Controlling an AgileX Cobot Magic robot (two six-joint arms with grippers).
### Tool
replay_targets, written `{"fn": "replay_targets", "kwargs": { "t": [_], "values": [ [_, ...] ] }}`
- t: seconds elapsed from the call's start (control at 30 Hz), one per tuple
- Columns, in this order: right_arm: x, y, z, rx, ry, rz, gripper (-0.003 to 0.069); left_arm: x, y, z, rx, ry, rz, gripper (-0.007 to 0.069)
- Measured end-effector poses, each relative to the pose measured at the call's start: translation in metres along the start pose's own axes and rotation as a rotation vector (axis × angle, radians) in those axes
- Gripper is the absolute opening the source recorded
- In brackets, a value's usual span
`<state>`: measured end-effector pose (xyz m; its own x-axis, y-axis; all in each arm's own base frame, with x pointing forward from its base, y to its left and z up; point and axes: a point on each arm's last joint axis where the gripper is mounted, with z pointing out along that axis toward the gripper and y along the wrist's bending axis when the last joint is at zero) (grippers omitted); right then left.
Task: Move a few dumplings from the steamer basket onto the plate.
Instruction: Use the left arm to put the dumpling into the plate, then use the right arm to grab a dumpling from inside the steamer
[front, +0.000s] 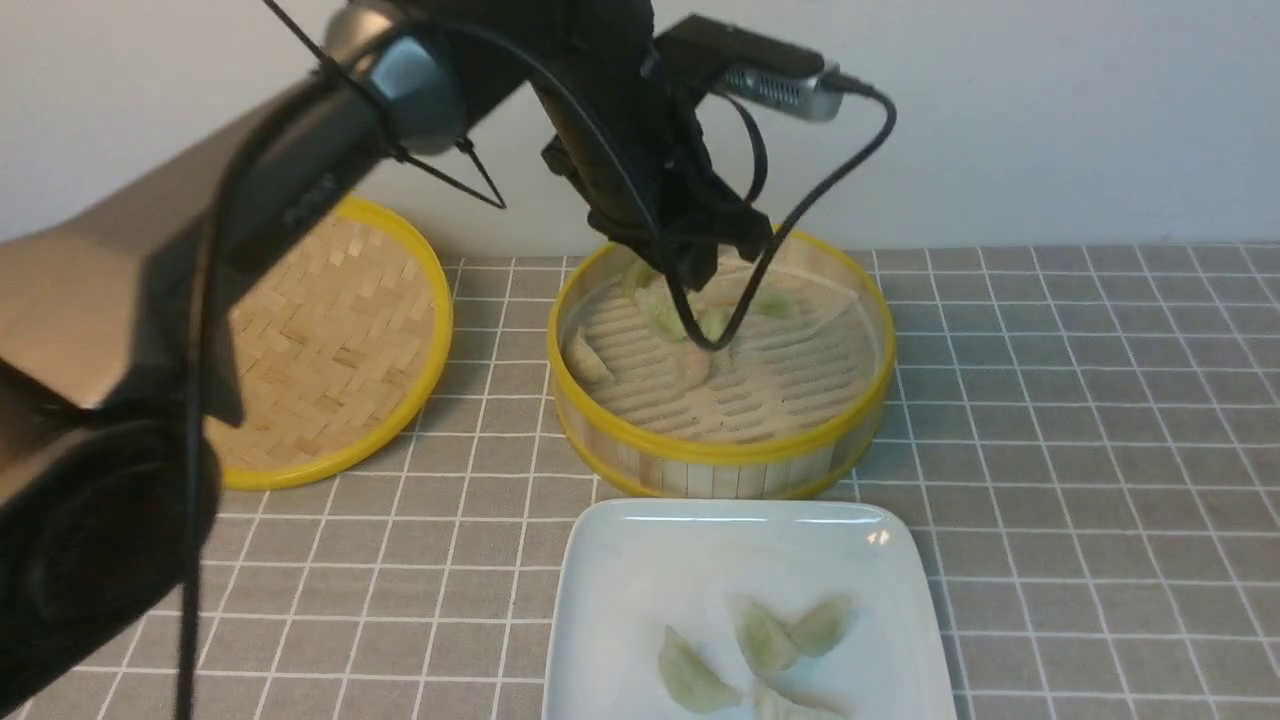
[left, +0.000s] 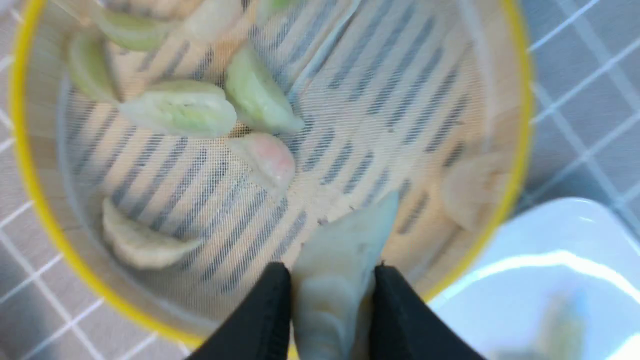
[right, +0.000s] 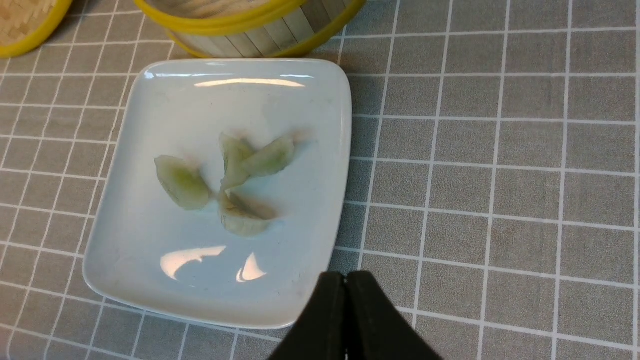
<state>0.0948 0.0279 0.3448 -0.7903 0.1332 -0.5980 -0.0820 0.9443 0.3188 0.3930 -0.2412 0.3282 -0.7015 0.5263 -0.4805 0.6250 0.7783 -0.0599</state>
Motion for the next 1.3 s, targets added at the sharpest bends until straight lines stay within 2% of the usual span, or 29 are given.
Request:
{"fn": "replay_targets", "kwargs": {
  "t": [0.13,0.23,0.43,0.7,0.8,0.83,0.93,1.03,1.17,1.3],
  "values": [
    [0.0,0.0,0.0,0.0,0.0,0.0,-0.001,0.028,-0.008,-0.029,0.018,0.04,-0.011,0.0178],
    [0.0,0.0,0.0,0.0,-0.002,0.0,-0.001,0.053,-0.013,-0.032,0.045,0.108,-0.029,0.0178],
    [-0.001,0.0,0.0,0.0,-0.008,-0.003,-0.001,0.101,-0.024,0.011,0.184,0.316,-0.075,0.0178],
    [-0.001,0.0,0.0,0.0,-0.009,-0.037,-0.001,0.118,-0.032,0.067,0.179,0.465,0.014,0.0184],
    [-0.001,0.0,0.0,0.0,-0.01,-0.05,-0.001,0.121,-0.04,0.08,0.184,0.493,0.047,0.0253],
    [-0.001,0.0,0.0,0.0,-0.011,-0.051,-0.001,0.121,-0.044,0.085,0.187,0.49,0.065,0.0314],
    [-0.003,0.0,0.002,0.001,-0.003,-0.05,-0.001,0.121,-0.046,0.087,0.188,0.488,0.074,0.0422],
    [-0.015,0.0,0.007,0.004,0.022,-0.045,-0.001,0.118,-0.045,0.085,0.181,0.485,0.083,0.0465],
    [-0.042,0.002,0.017,0.0,0.057,-0.055,-0.001,0.106,-0.043,0.074,0.144,0.438,0.1,0.0406],
    [-0.094,0.007,0.046,-0.06,0.12,-0.064,-0.001,0.095,-0.035,0.029,0.021,0.341,0.071,0.0129]
  ]
}}
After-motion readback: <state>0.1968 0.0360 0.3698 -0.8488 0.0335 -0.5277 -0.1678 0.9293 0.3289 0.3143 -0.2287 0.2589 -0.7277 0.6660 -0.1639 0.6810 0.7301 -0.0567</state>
